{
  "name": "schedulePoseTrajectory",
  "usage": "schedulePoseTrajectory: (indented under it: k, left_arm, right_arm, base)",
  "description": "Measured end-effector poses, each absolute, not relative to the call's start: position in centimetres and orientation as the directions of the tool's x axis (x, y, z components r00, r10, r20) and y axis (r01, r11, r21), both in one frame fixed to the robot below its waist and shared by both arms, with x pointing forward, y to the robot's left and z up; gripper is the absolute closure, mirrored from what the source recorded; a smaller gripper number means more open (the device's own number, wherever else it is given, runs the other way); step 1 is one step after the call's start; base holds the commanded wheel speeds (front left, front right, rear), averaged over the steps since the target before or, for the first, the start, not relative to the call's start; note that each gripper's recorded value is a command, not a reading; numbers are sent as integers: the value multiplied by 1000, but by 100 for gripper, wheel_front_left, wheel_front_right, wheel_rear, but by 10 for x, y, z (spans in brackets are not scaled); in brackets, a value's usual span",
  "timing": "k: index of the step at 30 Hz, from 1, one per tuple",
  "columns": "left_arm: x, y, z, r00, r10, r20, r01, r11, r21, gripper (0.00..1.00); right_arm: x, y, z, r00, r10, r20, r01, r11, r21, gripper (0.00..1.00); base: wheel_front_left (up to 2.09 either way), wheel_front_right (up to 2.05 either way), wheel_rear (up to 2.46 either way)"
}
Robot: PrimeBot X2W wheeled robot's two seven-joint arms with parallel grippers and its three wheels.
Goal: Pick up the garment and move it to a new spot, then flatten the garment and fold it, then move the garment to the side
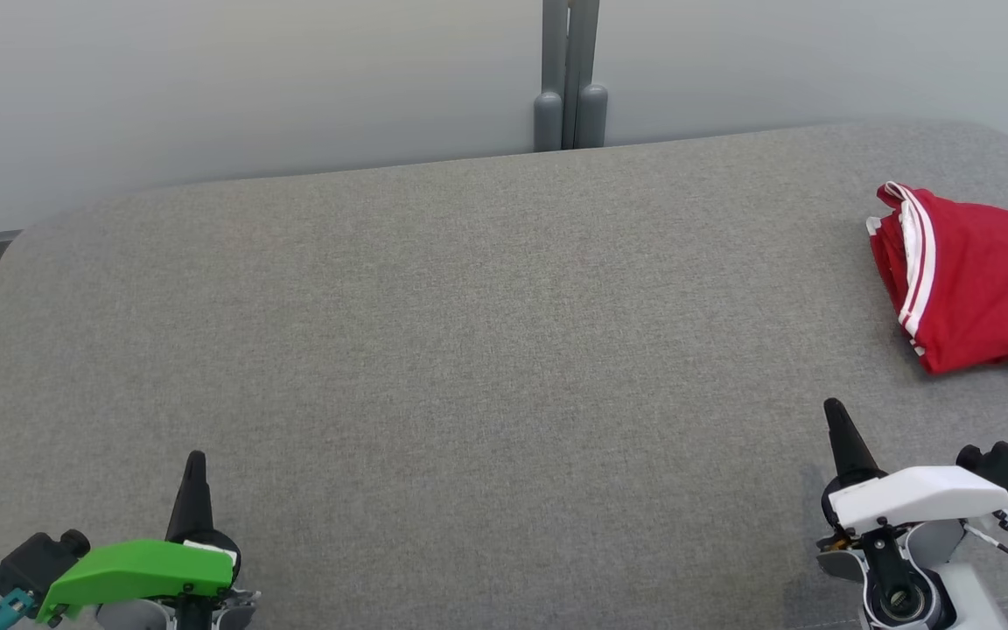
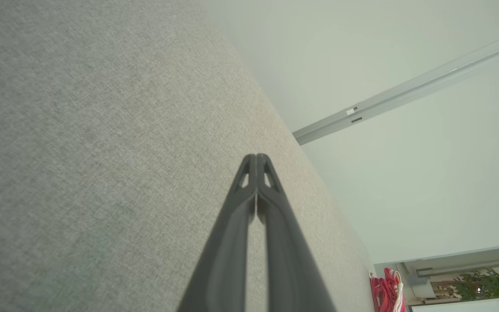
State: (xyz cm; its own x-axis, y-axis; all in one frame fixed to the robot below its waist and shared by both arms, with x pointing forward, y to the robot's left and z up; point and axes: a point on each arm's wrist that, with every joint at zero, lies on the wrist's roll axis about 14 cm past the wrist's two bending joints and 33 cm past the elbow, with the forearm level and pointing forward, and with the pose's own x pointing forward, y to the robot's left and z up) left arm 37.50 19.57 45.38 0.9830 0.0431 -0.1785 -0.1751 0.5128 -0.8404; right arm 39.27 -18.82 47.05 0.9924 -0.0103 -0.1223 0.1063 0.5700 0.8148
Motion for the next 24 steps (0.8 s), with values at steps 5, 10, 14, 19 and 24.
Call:
schedulePoseTrajectory:
  k: [5,10,14,19,24]
  left_arm:
    - [377,196,458,985,40,-168,-167,471,-866,100]
    - [377,197,461,986,38,-160,-161,427,-890,100]
    - [378,197,463,988,34,-152,-153,390,-908,100]
    - [379,197,467,989,31,-141,-143,344,-928,100]
    - [382,197,473,992,26,-124,-126,309,-942,100]
  right_arm:
    - [393,-189,473,993,-10,-118,106,521,847,100]
    - [393,-191,476,994,-11,-108,101,472,876,100]
    - [394,-191,479,995,-11,-101,96,434,896,100]
    - [394,-192,482,996,-9,-94,90,388,917,100]
    - [394,-193,485,996,-8,-84,82,343,936,100]
  base:
    - [0,0,0]
    - [0,0,0]
    - [0,0,0]
    - [0,0,0]
    - [0,0,0]
